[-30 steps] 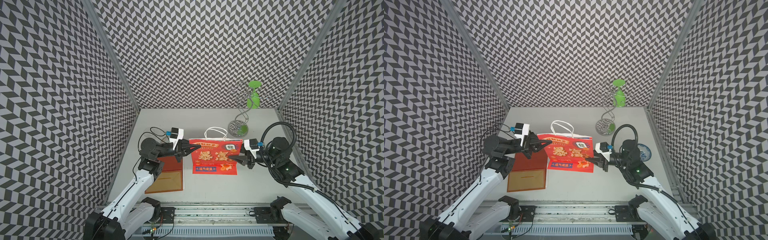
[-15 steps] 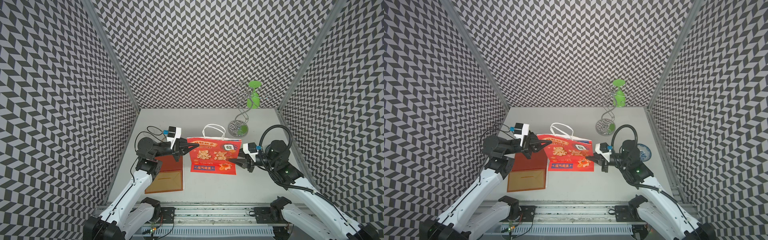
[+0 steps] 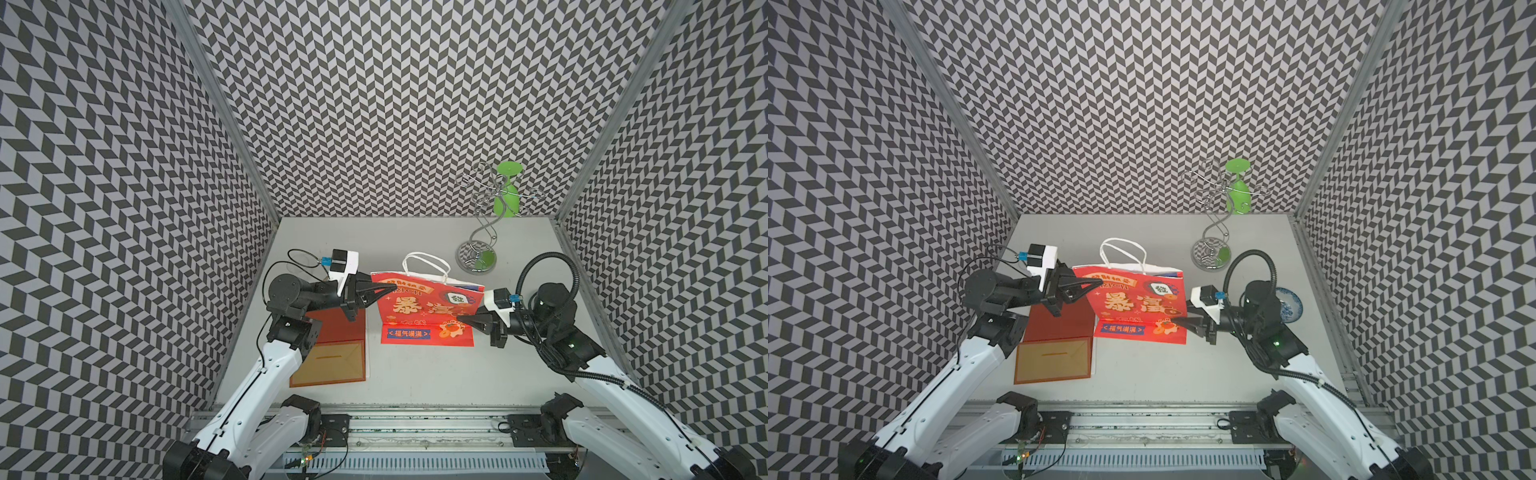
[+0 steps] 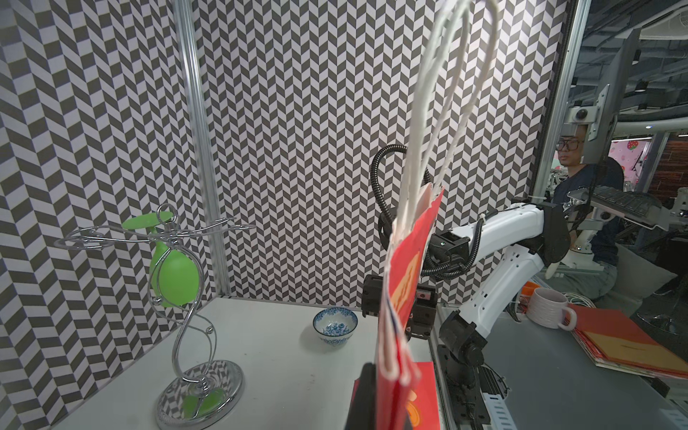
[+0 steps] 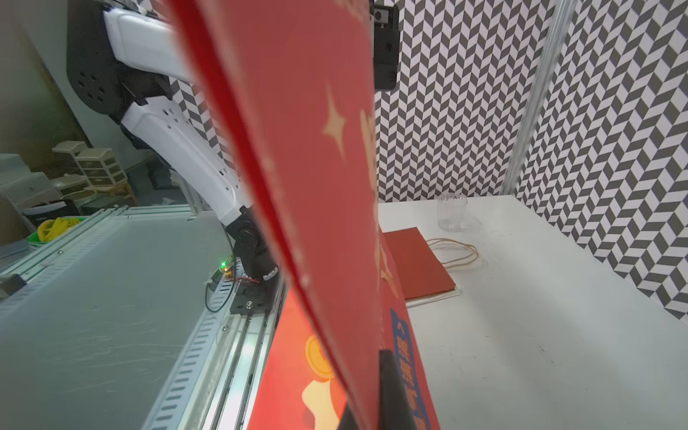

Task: Put away the paper bag
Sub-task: Press the paper bag.

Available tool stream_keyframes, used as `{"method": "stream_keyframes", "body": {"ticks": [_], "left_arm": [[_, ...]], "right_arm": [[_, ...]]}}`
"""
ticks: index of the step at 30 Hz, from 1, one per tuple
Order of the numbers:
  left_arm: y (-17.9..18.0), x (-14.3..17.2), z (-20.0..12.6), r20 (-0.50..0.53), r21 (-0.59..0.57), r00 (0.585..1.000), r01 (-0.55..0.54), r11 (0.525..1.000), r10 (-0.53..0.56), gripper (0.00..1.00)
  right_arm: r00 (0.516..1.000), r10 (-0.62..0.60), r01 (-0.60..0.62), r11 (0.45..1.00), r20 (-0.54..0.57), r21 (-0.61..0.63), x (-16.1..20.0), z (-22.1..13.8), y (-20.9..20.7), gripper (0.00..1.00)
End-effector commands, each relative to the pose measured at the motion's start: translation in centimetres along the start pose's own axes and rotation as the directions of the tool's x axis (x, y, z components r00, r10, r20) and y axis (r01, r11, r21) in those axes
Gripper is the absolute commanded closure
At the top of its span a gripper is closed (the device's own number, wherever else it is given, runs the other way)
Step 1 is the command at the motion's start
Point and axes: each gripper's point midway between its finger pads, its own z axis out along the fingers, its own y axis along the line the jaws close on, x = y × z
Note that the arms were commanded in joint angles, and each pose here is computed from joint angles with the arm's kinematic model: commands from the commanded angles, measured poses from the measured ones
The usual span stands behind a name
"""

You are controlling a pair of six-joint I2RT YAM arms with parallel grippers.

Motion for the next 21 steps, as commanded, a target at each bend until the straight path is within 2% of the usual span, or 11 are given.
{"method": "stream_keyframes", "body": {"ticks": [1,2,4,7,10,13,14,18,19,21], "left_arm": [[-0.3,-2.1,-0.1,0.023,-0.012,0.998,-0.051,0.999,0.051,1.0],[-0.2,-2.1,-0.1,0.022,-0.016,0.999,-0.049,0.999,0.05,1.0],[-0.1,-2.1,-0.1,0.023,-0.023,0.999,-0.047,0.999,0.048,1.0],[-0.1,-2.2,-0.2,0.026,-0.021,0.999,-0.045,0.999,0.046,1.0],[-0.3,-2.4,-0.2,0.03,-0.02,0.998,-0.052,0.998,0.052,1.0],[-0.3,-2.5,-0.2,0.03,-0.019,0.998,-0.054,0.998,0.055,1.0],[-0.3,-2.6,-0.2,0.031,-0.021,0.998,-0.054,0.998,0.055,1.0],[0.2,-2.1,-0.2,0.021,-0.033,0.999,-0.044,0.999,0.045,1.0],[0.3,-1.8,-0.2,0.015,-0.035,0.999,-0.037,0.999,0.038,1.0],[0.6,-1.3,-0.2,0.008,-0.044,1.0,-0.018,0.999,0.019,1.0]], "right_arm": [[0.999,-0.04,0.04,0.999,0.023,-0.012,-0.7,-0.2,0.5,1.0],[0.999,-0.041,0.041,0.999,0.022,-0.002,-0.8,-0.2,0.3,0.94],[0.999,-0.042,0.041,0.999,0.017,0.029,-0.9,-0.3,-0.2,0.72],[0.999,-0.037,0.036,0.998,0.012,0.043,-0.8,-0.3,-0.4,0.66],[1.0,-0.027,0.027,0.999,0.013,0.025,-0.6,-0.2,-0.2,0.75],[1.0,-0.026,0.026,0.999,0.013,0.02,-0.6,-0.1,-0.2,0.96],[1.0,-0.026,0.026,0.999,0.013,0.019,-0.7,-0.1,-0.2,1.0],[0.998,-0.052,0.051,0.998,0.025,0.043,-1.7,-0.4,-0.4,1.0],[0.998,-0.063,0.062,0.996,0.029,0.059,-2.1,-0.5,-0.6,0.98],[0.995,-0.094,0.089,0.988,0.036,0.125,-3.4,-0.9,-1.3,0.65]]}}
